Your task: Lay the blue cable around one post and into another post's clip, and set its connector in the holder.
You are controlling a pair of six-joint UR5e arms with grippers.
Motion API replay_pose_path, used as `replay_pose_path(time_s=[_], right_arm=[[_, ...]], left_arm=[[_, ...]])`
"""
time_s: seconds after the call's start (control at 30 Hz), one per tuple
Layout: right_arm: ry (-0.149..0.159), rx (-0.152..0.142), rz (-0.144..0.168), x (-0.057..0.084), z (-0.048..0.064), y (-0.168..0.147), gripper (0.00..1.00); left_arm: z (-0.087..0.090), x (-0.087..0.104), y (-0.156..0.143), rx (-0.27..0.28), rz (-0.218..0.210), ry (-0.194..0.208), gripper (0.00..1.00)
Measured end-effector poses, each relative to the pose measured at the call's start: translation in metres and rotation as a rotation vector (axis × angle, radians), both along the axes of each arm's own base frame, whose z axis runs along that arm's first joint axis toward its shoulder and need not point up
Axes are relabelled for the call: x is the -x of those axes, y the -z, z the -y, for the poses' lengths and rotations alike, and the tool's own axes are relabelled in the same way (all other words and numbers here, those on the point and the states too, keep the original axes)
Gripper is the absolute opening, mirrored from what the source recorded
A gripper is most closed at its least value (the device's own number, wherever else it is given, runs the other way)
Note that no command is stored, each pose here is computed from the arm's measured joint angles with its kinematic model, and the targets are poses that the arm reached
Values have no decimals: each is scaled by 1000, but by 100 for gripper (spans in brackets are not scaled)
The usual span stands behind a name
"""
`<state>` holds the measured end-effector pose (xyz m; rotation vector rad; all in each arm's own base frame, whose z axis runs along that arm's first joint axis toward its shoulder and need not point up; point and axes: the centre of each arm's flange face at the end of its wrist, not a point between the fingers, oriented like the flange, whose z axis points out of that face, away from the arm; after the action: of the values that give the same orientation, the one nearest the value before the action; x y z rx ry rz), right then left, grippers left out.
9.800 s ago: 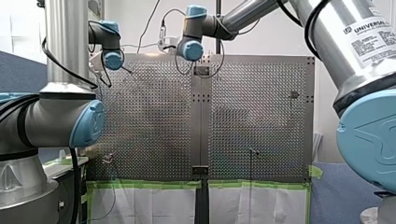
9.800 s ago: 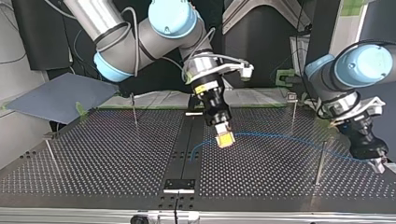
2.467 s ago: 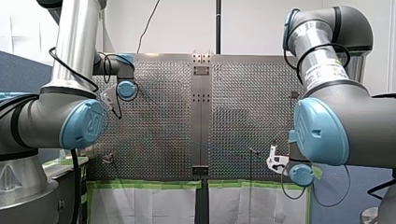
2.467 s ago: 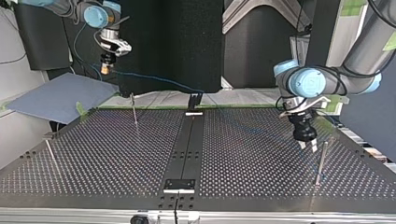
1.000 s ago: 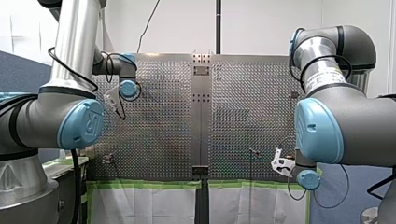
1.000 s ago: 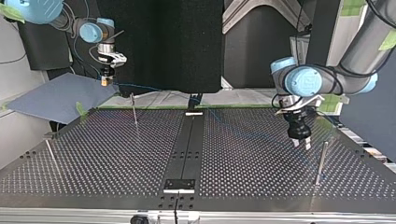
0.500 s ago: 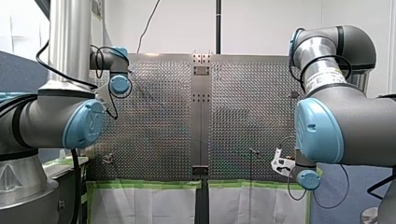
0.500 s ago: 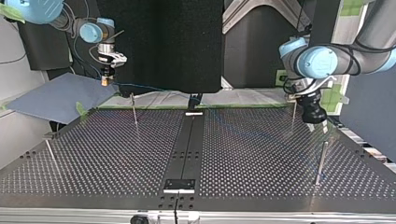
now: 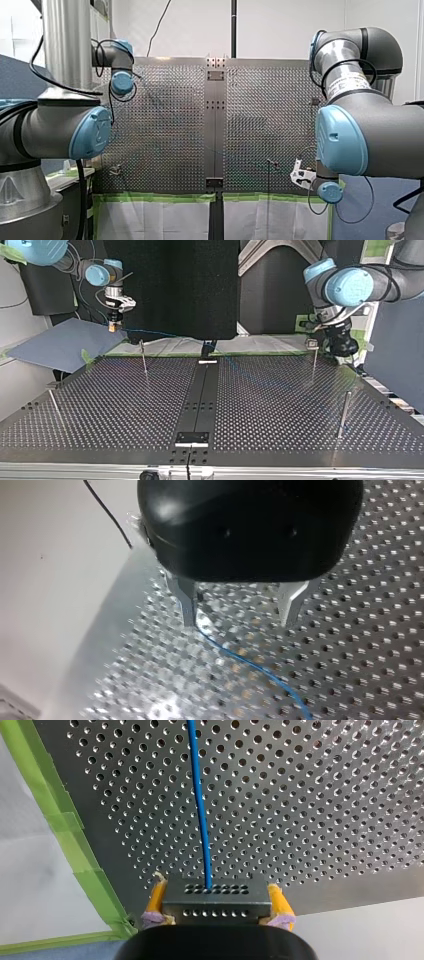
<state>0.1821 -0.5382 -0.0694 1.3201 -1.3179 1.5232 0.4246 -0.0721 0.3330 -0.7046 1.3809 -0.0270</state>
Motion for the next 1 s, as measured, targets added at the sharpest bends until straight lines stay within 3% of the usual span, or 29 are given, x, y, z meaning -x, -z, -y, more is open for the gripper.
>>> replay_pose_path(time_s=[0.23, 0.7, 0.8, 1.0], right_arm=[[-1, 0, 0, -1, 0, 0, 0], [-9, 2, 0, -4, 0, 0, 0], [-10, 1, 1, -5, -1, 0, 0], [-12, -1, 2, -6, -1, 0, 0]], left_arm=[[0, 4, -47, -49, 36, -6, 80], [-3, 30, -140, -153, 99, -61, 80], [0, 35, -156, -175, 106, -52, 80], [9, 28, -168, -224, 67, -12, 80]])
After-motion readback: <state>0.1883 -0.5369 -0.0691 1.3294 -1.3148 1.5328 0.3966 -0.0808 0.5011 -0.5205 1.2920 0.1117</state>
